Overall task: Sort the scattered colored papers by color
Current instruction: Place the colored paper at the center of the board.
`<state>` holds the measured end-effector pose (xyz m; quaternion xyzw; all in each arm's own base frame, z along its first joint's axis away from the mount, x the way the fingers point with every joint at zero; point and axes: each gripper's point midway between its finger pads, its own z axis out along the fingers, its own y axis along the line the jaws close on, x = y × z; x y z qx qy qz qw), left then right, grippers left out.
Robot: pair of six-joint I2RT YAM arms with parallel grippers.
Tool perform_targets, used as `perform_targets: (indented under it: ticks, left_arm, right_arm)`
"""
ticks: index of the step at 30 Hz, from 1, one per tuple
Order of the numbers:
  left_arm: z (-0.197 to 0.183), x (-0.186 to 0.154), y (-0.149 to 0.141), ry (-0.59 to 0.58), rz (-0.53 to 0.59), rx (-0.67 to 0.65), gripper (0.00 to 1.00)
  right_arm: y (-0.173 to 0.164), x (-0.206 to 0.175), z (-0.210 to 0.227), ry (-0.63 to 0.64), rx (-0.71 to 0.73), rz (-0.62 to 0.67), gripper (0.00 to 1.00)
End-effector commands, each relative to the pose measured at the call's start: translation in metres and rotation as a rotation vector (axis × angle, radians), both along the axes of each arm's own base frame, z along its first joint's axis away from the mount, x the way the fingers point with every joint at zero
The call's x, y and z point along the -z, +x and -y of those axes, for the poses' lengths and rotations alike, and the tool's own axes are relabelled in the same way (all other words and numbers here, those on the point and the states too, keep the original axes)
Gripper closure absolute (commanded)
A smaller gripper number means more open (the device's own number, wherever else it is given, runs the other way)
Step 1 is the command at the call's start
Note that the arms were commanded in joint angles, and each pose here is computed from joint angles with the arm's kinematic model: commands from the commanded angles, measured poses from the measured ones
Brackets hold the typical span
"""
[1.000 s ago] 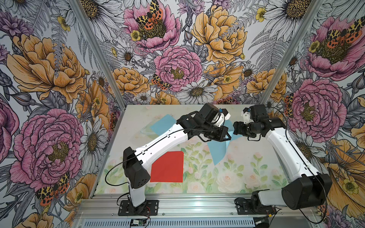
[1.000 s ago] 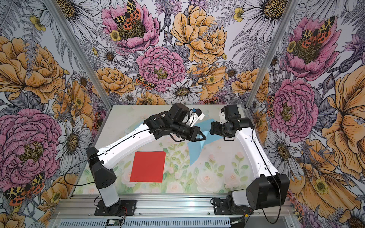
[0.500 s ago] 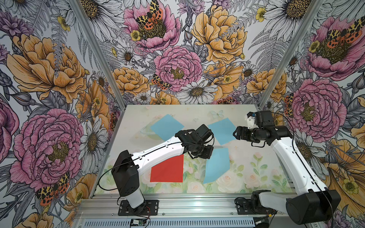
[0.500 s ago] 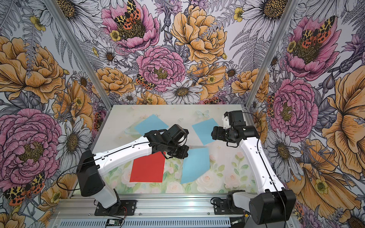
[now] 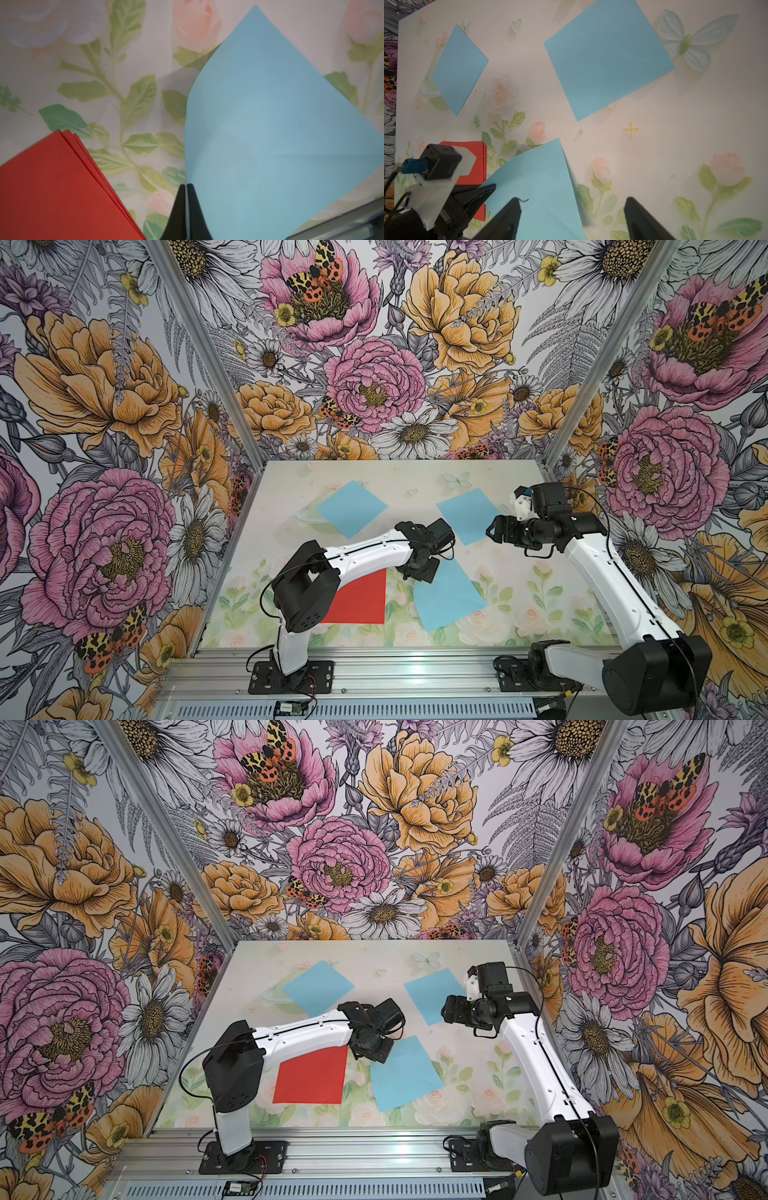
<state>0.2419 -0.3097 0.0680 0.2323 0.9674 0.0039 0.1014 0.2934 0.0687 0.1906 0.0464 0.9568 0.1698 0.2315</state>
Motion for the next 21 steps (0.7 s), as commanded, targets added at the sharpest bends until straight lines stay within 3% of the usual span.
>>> perform_targets:
  ticks: [1,5,8,10,12,14,18,21]
  left_arm:
    - [-0.038,0.013,0.013,0.185,0.057,0.020,1.00]
    - [-0.037,0.018,0.016,0.201,0.049,0.055,1.00]
    - [-0.032,0.017,0.019,0.199,0.049,0.084,1.00]
    - [-0.030,0.017,0.023,0.196,0.049,0.096,1.00]
    - [-0.028,0.015,0.027,0.188,0.049,0.108,1.00]
    - [-0.024,0.012,0.030,0.181,0.054,0.124,1.00]
    - [-0.017,0.007,0.036,0.173,0.067,0.163,1.00]
    - [-0.016,0.010,0.036,0.172,0.056,0.163,1.00]
  right_arm:
    - [0.002,-0.008,-0.002,0.024,0.008,0.036,0.18]
    - [0.005,-0.004,-0.008,0.055,-0.005,0.013,0.19]
    - [0.002,0.008,-0.032,0.183,-0.062,-0.040,0.25]
    - [-0.001,0.025,-0.043,0.218,-0.072,-0.076,0.35]
    - [-0.007,0.043,-0.049,0.242,-0.069,-0.106,0.57]
    - [-0.011,0.059,-0.052,0.254,-0.056,-0.132,0.69]
    - [-0.016,0.084,-0.056,0.276,-0.024,-0.177,0.69]
    - [-0.014,0.090,-0.064,0.298,-0.029,-0.192,0.76]
